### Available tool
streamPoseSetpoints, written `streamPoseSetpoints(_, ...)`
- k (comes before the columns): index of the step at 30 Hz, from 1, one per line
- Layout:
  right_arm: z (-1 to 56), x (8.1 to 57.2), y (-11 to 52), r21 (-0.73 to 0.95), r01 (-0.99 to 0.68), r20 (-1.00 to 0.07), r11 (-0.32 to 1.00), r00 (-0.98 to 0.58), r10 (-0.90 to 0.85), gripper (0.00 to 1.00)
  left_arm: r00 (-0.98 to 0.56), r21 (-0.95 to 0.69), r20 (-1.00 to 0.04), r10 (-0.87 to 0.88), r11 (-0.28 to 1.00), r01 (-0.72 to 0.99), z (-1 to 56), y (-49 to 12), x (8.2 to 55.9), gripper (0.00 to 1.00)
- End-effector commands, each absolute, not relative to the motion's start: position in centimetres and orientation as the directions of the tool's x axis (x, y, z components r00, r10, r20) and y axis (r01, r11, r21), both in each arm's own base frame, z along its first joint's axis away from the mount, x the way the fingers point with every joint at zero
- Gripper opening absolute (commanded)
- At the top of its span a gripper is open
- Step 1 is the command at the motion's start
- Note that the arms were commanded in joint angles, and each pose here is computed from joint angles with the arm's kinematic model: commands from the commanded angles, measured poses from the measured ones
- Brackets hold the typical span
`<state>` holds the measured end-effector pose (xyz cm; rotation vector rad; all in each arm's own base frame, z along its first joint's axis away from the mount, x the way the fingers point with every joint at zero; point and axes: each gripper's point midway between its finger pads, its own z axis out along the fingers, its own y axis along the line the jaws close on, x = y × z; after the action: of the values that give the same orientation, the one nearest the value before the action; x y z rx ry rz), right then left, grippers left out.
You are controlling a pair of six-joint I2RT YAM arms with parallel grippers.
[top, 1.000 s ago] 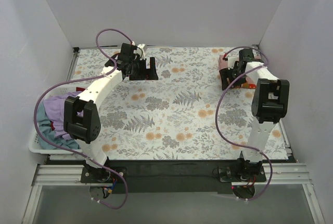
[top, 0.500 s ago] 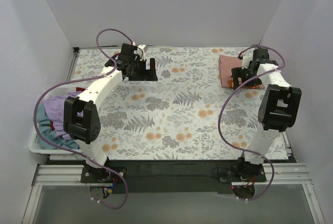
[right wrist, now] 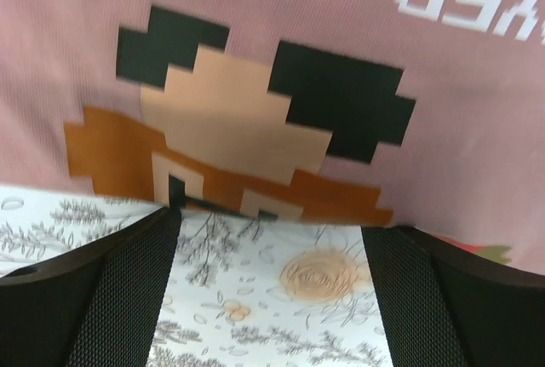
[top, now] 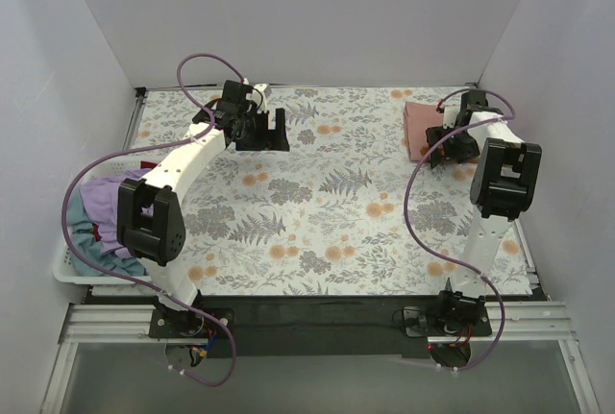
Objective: Fold and stack the t-shirts
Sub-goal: Neatly place the folded tshirt to the corner
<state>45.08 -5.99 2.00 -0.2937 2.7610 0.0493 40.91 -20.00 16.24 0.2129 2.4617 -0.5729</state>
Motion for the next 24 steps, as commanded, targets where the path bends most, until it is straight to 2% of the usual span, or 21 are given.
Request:
streamPoseSetpoints(1,-0.3,47.1,-6.5,-0.011,-0.217,-0.358,0.976,-0.911,-0.206,0.92,-0.768,-0.352,-0.64,0.009,0.886,0.303,19.6,-19.7,41.2,0.87)
streamPoseSetpoints(20,0.0,55.5,-5.7,0.037,-0.18,-0.494,0.983,-0.858,-0.138,0.95,-0.814,-0.363,-0.581,0.002,0.894,0.262,16.7,-19.0,42.8,0.88)
streamPoseSetpoints(24,2.5,57.2,-5.7,0.012,-0.193,-0.552,0.981,-0.819,-0.155,0.95,-0.807,-0.369,-0.591,0.013,0.885,0.285,17.3,-19.1,42.9,0.88)
